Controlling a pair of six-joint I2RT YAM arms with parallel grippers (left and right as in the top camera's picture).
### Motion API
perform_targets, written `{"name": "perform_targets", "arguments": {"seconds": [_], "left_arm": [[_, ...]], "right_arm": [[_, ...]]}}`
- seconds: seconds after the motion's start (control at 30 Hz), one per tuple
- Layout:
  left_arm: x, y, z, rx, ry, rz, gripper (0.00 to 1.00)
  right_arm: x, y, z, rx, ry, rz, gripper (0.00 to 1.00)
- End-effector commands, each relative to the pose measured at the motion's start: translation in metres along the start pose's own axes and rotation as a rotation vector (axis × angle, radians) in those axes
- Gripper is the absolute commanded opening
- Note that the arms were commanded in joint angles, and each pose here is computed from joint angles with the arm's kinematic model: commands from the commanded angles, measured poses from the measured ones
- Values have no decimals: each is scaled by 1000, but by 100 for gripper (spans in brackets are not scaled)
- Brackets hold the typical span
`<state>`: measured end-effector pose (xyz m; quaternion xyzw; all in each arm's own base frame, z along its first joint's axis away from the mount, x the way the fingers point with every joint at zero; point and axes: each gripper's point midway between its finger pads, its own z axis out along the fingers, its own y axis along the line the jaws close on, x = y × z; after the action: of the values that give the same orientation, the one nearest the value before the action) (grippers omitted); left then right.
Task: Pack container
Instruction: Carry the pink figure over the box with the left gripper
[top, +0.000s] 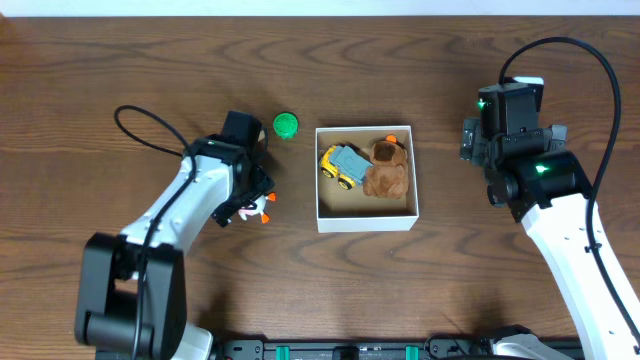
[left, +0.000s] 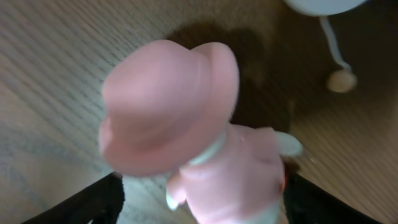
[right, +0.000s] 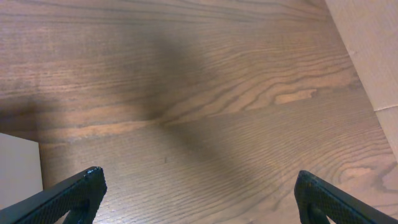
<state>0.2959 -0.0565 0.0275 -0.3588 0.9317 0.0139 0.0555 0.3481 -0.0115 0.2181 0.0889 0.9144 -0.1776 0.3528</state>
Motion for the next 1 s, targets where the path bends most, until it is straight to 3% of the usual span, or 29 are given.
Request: {"name": "perform_targets", "arguments": {"seconds": [0.0, 0.07, 0.13, 0.2, 0.4, 0.7, 0.97], "left_arm": [[3, 6, 14, -53, 10, -7, 64], [5, 7, 19, -62, 24, -6, 50], [8, 4, 19, -48, 42, -7, 25], [13, -1, 16, -15, 74, -9, 8], [20, -19, -14, 136, 102, 120, 6], [16, -20, -124, 398, -159, 384, 6], [65, -33, -195, 600, -349, 754, 6]], "right_arm": [[-4, -7, -3, 19, -15, 25, 99], [-4, -7, -3, 19, -15, 25, 99], [-4, -7, -3, 19, -15, 25, 99], [-4, -7, -3, 19, -15, 25, 99], [-4, -7, -3, 19, -15, 25, 99], [-4, -7, -3, 19, -15, 25, 99], [-4, -7, -3, 19, -15, 25, 99]]}}
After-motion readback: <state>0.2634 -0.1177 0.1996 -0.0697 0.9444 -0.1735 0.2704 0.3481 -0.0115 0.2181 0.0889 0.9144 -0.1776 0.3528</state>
